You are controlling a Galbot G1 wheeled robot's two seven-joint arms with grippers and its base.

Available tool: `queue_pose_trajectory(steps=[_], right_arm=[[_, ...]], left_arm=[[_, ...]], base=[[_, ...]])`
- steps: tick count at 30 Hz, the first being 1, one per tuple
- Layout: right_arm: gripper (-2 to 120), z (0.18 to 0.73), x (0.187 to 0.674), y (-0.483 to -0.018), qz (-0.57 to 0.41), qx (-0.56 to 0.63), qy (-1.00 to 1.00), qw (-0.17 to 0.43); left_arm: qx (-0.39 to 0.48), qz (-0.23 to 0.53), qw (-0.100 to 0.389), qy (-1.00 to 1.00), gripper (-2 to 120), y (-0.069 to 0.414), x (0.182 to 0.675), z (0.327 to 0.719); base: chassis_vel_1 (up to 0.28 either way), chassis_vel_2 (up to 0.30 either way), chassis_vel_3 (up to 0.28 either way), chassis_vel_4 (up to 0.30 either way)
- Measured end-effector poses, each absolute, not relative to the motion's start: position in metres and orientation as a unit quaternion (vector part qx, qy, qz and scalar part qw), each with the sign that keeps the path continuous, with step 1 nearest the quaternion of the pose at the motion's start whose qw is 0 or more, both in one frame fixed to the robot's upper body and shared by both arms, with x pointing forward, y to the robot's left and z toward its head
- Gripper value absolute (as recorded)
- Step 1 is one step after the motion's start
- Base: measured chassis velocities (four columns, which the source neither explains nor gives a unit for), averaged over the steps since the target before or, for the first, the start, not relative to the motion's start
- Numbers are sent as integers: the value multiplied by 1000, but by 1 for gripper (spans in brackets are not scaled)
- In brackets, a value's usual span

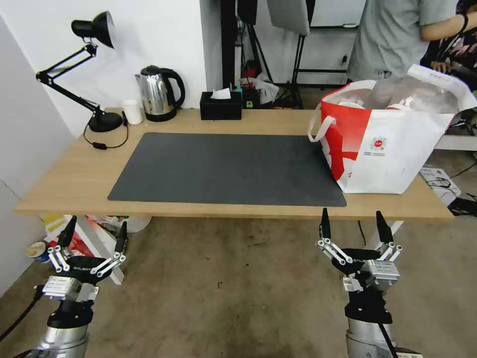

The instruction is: Pick up the trash from the table and place it into the takeout bag.

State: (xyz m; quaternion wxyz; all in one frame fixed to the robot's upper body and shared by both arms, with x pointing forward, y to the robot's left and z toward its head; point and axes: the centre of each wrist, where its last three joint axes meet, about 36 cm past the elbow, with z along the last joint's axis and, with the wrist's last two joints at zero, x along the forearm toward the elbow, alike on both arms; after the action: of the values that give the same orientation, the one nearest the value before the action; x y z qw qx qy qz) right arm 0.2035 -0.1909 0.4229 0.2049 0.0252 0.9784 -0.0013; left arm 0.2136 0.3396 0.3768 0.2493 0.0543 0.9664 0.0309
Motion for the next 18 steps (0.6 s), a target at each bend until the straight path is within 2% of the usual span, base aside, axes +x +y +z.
queue_pose_trajectory(steps=[18], right_arm=[[100,423,204,-191,-1,25,978,205]], left_arm=[[39,39,250,967,100,348,215,378]], base=[[0,0,0,0]])
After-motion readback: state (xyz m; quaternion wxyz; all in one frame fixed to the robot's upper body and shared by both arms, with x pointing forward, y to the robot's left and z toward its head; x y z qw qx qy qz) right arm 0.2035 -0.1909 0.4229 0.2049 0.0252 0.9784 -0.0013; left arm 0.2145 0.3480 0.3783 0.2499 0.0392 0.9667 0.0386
